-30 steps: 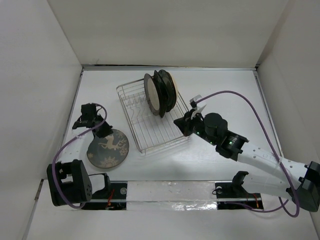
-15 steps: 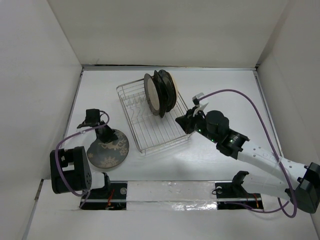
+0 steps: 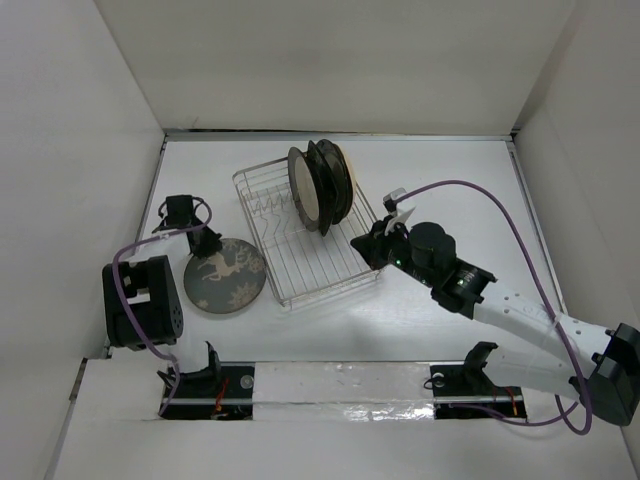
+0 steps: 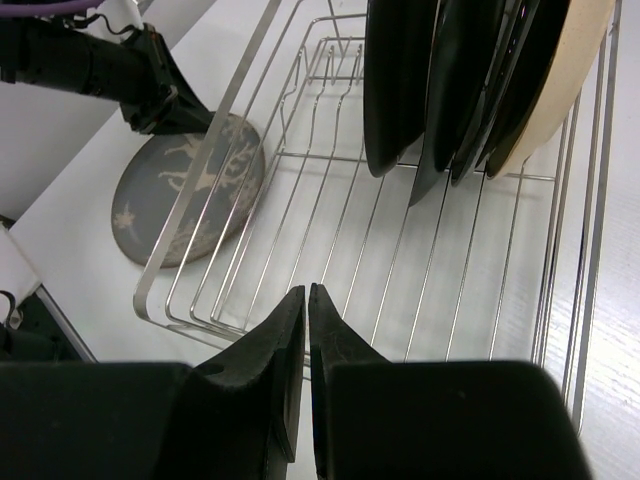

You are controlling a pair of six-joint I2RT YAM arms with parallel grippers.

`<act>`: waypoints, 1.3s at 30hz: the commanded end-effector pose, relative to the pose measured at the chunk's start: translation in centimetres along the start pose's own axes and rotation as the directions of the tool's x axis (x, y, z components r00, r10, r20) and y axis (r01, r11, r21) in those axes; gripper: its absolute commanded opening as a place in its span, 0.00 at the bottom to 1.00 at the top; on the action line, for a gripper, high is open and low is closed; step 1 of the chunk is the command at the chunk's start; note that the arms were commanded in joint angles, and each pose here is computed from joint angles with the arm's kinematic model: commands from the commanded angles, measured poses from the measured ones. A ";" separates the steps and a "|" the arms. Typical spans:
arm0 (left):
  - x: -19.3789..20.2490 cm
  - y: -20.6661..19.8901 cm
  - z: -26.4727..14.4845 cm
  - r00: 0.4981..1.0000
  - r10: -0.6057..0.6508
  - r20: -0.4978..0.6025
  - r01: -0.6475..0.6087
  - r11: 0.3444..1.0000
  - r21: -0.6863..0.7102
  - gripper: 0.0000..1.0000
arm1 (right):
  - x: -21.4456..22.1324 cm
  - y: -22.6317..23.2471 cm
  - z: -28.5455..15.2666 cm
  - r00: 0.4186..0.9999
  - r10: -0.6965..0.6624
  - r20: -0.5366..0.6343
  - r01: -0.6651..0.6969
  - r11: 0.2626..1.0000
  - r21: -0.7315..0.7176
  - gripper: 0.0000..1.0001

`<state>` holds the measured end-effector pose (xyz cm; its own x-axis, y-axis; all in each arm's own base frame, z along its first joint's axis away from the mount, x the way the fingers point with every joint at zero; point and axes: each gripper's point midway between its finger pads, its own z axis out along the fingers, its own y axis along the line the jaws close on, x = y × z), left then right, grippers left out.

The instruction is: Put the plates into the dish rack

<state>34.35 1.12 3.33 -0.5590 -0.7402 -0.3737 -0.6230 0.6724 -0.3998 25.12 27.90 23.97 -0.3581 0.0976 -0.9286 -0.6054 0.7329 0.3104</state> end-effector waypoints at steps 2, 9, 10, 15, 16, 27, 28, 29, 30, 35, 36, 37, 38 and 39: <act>-4.7 0.4 1.2 0.989 0.034 0.143 -0.021 0.995 -0.097 0.00 | -1.5 0.4 0.1 0.999 0.008 0.052 -0.007 1.000 -0.018 0.11; -10.3 0.2 2.5 0.970 0.006 0.245 0.025 0.992 -0.123 0.00 | -2.0 0.0 -0.3 0.998 0.010 0.068 -0.010 1.000 -0.008 0.11; -11.1 0.5 2.5 0.966 -0.003 0.258 0.037 0.991 -0.128 0.00 | -2.0 0.1 -0.3 0.998 0.010 0.066 -0.010 1.000 -0.009 0.11; -13.8 -0.1 2.3 0.955 -0.029 0.296 0.060 0.993 -0.097 0.00 | -2.0 0.1 -0.3 0.998 0.009 0.066 -0.008 1.000 -0.010 0.11; -14.0 -0.3 2.0 0.952 -0.030 0.304 0.060 0.994 -0.088 0.00 | -2.0 0.1 -0.3 0.998 0.009 0.067 -0.008 1.000 -0.012 0.11; -9.3 -1.9 -8.2 0.907 -0.154 0.392 0.075 0.975 0.209 0.11 | -2.2 1.2 -0.8 0.997 0.024 0.073 -0.019 0.997 -0.074 0.11; -8.2 -1.9 -8.3 0.916 -0.175 0.362 0.092 0.968 0.234 0.13 | -2.2 1.3 -0.9 0.997 0.026 0.076 -0.020 0.997 -0.080 0.11; -7.3 -2.3 -9.1 0.915 -0.221 0.338 0.125 0.951 0.284 0.16 | -2.3 1.4 -1.0 0.997 0.028 0.077 -0.021 0.996 -0.086 0.11; -6.0 -2.7 -9.3 0.929 -0.232 0.289 0.133 0.937 0.324 0.20 | -2.4 1.5 -1.2 0.996 0.028 0.084 -0.021 0.996 -0.088 0.11; -1.9 -0.6 -11.1 0.916 -0.310 0.253 0.212 0.912 0.351 0.73 | -2.7 1.6 -1.6 0.995 0.031 0.095 -0.022 0.995 -0.093 0.12; -0.9 0.4 -11.0 0.914 -0.329 0.237 0.246 0.914 0.323 0.79 | -2.8 1.3 -1.6 0.995 0.033 0.097 -0.025 0.996 -0.084 0.12; -0.4 0.7 -11.3 0.909 -0.345 0.236 0.262 0.910 0.320 0.86 | -2.8 1.2 -1.6 0.995 0.033 0.096 -0.025 0.996 -0.083 0.12; -0.3 0.9 -12.0 0.902 -0.354 0.248 0.267 0.907 0.325 0.89 | -2.7 1.8 -1.7 0.996 0.034 0.087 -0.024 0.993 -0.114 0.12; 0.7 1.8 -11.5 0.907 -0.352 0.229 0.286 0.917 0.279 0.91 | -2.9 1.9 -1.9 0.995 0.036 0.091 -0.025 0.993 -0.120 0.12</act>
<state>27.88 2.12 11.80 -0.1897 -0.8792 -0.4370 -0.5470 0.4642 -0.6966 24.00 27.54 25.67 -0.3449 0.1365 -0.9287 -0.6449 0.6845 0.3401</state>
